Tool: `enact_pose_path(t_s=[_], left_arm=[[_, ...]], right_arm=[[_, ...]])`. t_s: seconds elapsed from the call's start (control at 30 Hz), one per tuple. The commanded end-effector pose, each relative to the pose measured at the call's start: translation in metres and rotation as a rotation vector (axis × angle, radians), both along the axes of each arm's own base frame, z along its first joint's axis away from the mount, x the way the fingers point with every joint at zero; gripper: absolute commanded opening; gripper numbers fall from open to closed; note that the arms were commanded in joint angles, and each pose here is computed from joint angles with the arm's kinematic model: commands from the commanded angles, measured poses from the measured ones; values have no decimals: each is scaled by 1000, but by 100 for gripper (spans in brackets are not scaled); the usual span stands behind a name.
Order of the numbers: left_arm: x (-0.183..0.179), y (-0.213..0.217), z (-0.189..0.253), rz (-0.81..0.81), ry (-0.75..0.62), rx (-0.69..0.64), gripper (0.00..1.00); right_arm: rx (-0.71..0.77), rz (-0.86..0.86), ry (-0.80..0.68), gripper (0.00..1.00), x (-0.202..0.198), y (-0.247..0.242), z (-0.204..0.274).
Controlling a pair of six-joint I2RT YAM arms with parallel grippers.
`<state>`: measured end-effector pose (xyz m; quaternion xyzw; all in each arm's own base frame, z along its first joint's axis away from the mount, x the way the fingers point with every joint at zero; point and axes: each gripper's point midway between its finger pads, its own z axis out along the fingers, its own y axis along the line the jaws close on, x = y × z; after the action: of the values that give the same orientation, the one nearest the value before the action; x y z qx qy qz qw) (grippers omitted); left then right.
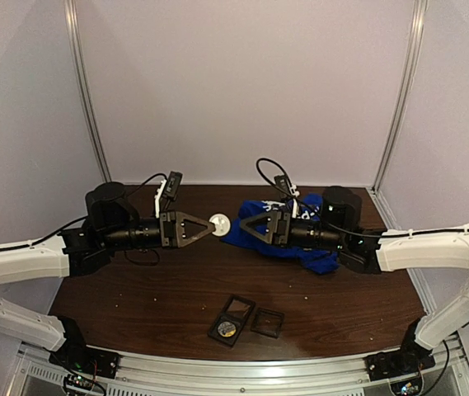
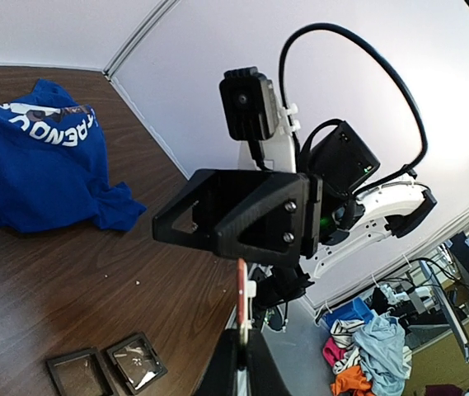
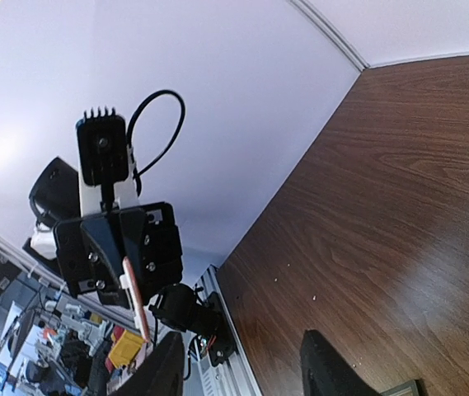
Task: Remove the brooch from the garment
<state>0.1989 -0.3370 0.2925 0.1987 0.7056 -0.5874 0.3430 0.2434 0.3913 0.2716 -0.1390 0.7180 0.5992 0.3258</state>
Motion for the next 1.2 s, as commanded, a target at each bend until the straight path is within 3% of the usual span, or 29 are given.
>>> enact_pose_path(t_s=[0.0,0.23,0.53,0.93,1.0,1.17], left_arm=[[-1,-2,16,-11,-44,-28,0],[-4,-4,18,-35,-48,-34,0],[-21,-16,21,-177,-59,-68,0],[-16,-17,14,-160,-44,-38,0],[-12,-17,9,-140,-32,-17,0],[7,-8,-9,-10,-4,66,26]], right_arm=[[17,106,-111,53,-23,2,21],[73,218,-142,51,-43,5,30],[82,258,-132,41,-39,19,33],[97,296,-124,2,-41,24,31],[96,293,-129,0,-41,23,32],[19,234,-145,0,-34,18,24]])
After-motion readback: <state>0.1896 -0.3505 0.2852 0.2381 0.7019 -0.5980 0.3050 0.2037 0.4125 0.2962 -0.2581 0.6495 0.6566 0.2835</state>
